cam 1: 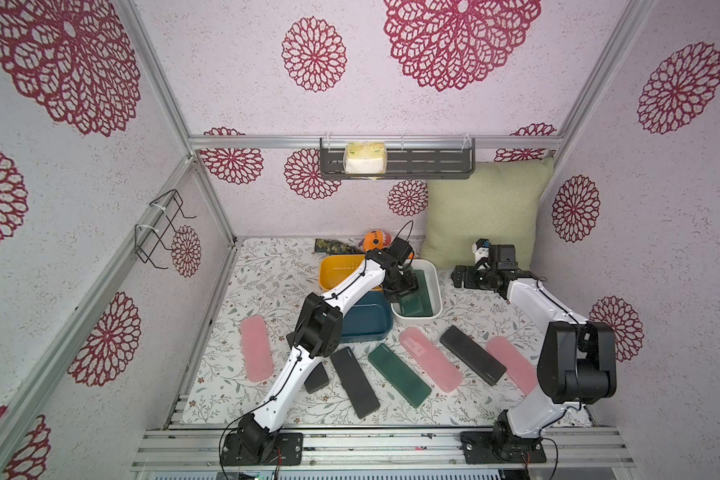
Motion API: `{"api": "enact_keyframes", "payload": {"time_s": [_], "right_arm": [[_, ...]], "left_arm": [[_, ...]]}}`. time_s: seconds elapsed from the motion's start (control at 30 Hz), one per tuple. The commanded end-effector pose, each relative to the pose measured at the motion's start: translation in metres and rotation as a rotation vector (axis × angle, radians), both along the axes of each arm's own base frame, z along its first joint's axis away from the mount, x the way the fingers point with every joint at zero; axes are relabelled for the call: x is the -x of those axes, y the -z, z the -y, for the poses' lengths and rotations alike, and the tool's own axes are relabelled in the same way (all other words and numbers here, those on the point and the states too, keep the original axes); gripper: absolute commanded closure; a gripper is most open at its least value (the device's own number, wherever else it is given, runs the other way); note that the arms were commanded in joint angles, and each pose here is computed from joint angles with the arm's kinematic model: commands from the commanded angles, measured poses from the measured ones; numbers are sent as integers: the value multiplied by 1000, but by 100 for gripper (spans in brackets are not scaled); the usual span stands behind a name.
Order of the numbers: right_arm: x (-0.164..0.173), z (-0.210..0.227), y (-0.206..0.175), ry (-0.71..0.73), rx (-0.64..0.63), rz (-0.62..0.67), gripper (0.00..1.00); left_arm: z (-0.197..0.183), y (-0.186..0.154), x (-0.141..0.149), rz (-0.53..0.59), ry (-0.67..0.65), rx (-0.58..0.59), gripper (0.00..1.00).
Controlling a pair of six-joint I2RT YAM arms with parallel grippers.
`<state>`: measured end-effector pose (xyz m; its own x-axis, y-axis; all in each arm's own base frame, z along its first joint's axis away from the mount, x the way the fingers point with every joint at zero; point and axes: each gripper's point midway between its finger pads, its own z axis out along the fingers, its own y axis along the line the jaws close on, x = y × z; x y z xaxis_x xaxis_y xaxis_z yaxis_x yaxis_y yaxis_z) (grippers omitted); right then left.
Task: Place the pencil cases by color into the storage box
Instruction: Place the pencil case at the storage box.
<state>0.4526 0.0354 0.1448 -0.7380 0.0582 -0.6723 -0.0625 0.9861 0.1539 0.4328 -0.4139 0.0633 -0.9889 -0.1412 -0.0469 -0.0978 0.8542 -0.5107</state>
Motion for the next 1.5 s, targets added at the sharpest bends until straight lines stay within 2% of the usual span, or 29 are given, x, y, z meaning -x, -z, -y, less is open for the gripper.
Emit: {"api": "enact_keyframes", "payload": {"time_s": [0.0, 0.43, 0.47, 0.5, 0.53, 0.7, 0.9, 1.07, 1.27, 1.47], "right_arm": [[-5, 0, -7, -14, -10, 31, 1], [-6, 2, -7, -13, -17, 31, 1], [-6, 2, -7, -11, -18, 31, 1], [-6, 2, -7, -12, -17, 32, 1], [-6, 2, -7, -13, -18, 31, 1], [-6, 2, -7, -12, -19, 31, 1], [-6, 3, -7, -11, -20, 31, 1], [-6, 1, -5, -17, -26, 28, 1], [-5, 0, -6, -20, -31, 31, 1], [-4, 1, -6, -19, -32, 28, 1]], "left_arm": [[-7, 16, -5, -20, -22, -23, 40], [-3, 6, -10, 0, -23, -1, 21], [-3, 6, -10, 0, -22, -2, 19], [-3, 5, -10, 1, -23, 0, 11], [-3, 5, -11, 2, -22, 0, 8], [-4, 5, -12, 5, -24, -2, 2], [-2, -4, -13, 20, -23, 11, 3], [-2, -23, -21, 79, -26, 20, 3], [-6, -15, -31, 95, -34, 19, 3], [8, -18, -44, 150, -18, 86, 3]]}}
